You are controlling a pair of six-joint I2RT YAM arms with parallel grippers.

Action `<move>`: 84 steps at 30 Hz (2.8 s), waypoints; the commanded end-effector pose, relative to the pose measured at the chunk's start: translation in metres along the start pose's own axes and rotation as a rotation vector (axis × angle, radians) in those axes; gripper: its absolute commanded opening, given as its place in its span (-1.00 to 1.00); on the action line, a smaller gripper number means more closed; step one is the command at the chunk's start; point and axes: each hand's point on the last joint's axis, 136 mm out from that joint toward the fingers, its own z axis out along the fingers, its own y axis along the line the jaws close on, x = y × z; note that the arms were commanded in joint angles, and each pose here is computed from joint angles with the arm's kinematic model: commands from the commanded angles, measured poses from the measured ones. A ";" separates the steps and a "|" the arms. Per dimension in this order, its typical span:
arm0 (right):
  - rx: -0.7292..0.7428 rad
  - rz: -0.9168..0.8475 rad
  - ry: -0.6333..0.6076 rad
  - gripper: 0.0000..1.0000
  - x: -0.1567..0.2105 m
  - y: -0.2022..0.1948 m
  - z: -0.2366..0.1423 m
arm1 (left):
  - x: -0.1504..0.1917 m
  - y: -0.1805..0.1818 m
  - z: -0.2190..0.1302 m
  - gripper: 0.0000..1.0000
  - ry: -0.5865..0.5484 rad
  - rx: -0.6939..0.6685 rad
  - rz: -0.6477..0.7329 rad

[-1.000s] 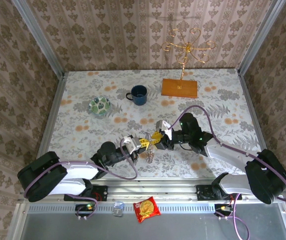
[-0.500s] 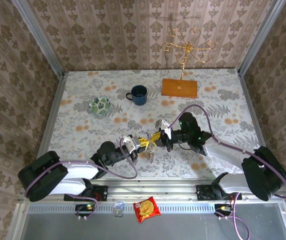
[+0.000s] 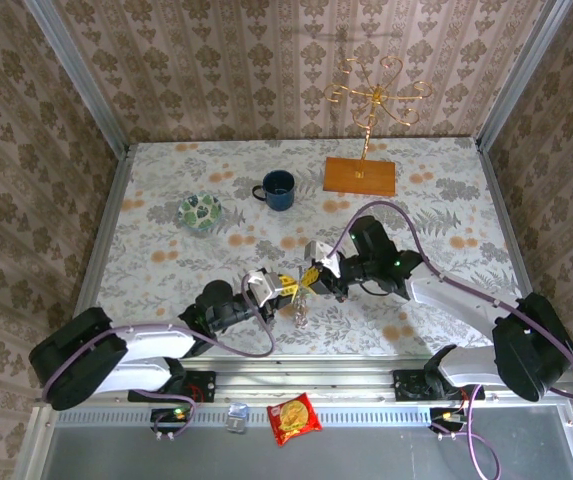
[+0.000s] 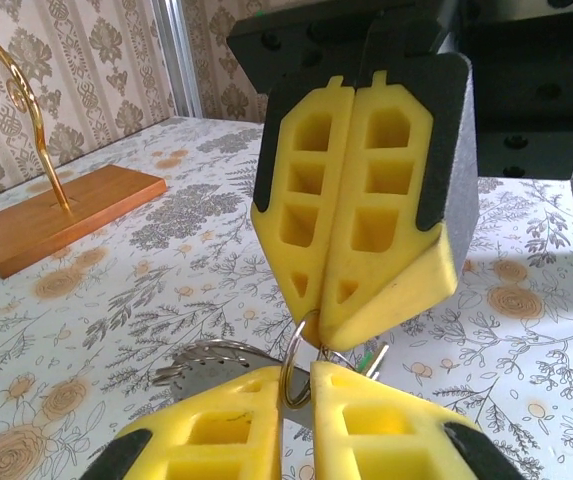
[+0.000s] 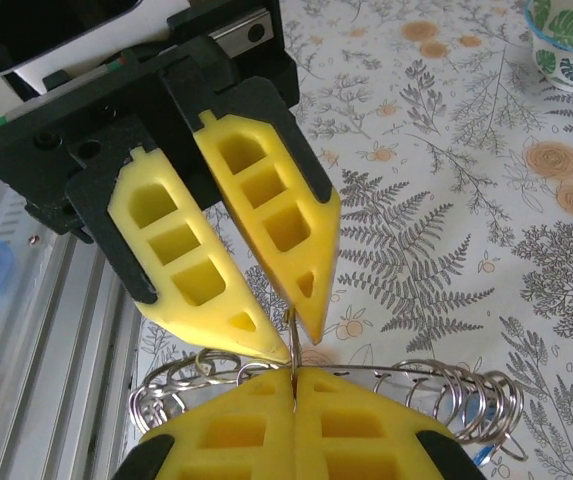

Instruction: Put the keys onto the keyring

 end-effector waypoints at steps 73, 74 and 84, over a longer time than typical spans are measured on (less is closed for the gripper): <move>-0.051 -0.007 -0.117 -0.59 -0.016 -0.011 0.009 | -0.014 0.002 -0.006 -1.00 -0.083 0.038 0.010; -0.052 -0.006 -0.117 -0.59 -0.016 -0.011 0.009 | -0.014 0.003 -0.006 -1.00 -0.083 0.038 0.010; -0.078 0.000 -0.087 -0.92 -0.010 -0.011 0.014 | -0.014 0.004 -0.006 -1.00 -0.085 0.032 0.009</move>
